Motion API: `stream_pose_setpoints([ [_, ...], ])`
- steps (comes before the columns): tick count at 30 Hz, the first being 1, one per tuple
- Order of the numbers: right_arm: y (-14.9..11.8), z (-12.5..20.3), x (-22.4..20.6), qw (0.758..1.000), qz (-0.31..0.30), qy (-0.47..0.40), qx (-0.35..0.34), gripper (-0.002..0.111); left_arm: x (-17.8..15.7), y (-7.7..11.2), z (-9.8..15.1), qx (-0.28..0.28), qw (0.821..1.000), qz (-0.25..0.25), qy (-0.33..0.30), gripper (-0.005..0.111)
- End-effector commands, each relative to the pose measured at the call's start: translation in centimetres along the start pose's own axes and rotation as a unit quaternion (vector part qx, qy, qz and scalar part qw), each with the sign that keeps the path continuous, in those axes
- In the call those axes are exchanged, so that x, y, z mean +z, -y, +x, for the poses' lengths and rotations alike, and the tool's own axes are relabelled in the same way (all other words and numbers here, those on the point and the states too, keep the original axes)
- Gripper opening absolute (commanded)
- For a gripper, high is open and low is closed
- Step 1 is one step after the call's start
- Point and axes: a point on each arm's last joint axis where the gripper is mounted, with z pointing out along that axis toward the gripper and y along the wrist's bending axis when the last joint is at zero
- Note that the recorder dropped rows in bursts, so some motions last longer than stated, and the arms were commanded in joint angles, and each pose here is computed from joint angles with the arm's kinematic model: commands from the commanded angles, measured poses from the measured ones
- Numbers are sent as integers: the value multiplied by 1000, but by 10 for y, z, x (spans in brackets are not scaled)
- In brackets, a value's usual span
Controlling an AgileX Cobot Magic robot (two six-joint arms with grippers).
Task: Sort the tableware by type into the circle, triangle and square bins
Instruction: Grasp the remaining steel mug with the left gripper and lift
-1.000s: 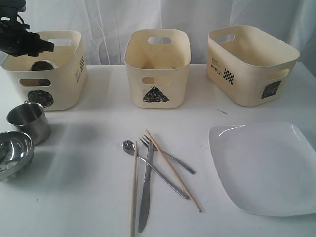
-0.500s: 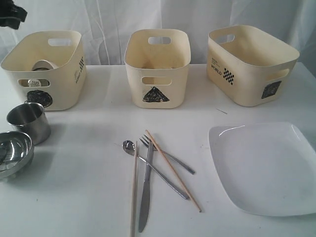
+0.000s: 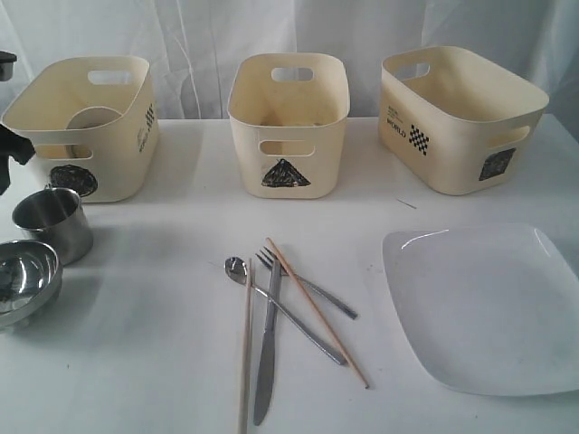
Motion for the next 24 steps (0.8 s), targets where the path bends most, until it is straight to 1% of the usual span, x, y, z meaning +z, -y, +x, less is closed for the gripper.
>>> stream_pose_setpoints([
  [1, 0, 0, 0, 1000, 3, 2, -2, 0, 18, 2, 1, -39, 999, -3, 38, 55],
  [4, 0, 0, 0, 1000, 3, 2, -2, 0, 33, 4, 1, -37, 997, -5, 66, 55],
  [7, 0, 0, 0, 1000, 3, 2, -2, 0, 47, 6, 2, -44, 996, -5, 77, 55],
  [12, 0, 0, 0, 1000, 3, 2, -2, 0, 81, 9, 0, -55, 997, 2, 60, 55],
  [15, 0, 0, 0, 1000, 3, 2, -2, 0, 95, 11, -1, -61, 997, 5, 48, 55],
  [16, 0, 0, 0, 1000, 3, 2, -2, 0, 100, 11, 0, -60, 997, 6, 41, 52],
  [18, 0, 0, 0, 1000, 3, 2, -2, 0, 103, 11, 0, -60, 997, 7, 37, 40],
  [19, 0, 0, 0, 1000, 3, 2, -2, 0, 103, 11, 0, -60, 997, 7, 37, 27],
  [20, 0, 0, 0, 1000, 3, 2, -2, 0, 103, 11, 0, -60, 997, 7, 37, 20],
  [21, 0, 0, 0, 1000, 3, 2, -2, 0, 103, 12, 1, -60, 998, 8, 32, 6],
  [22, 0, 0, 0, 1000, 3, 2, -2, 0, 103, 12, 2, -61, 998, 9, 28, 0],
  [24, 0, 0, 0, 1000, 3, 2, -2, 0, 102, 13, 4, -65, 998, 14, 15, 0],
])
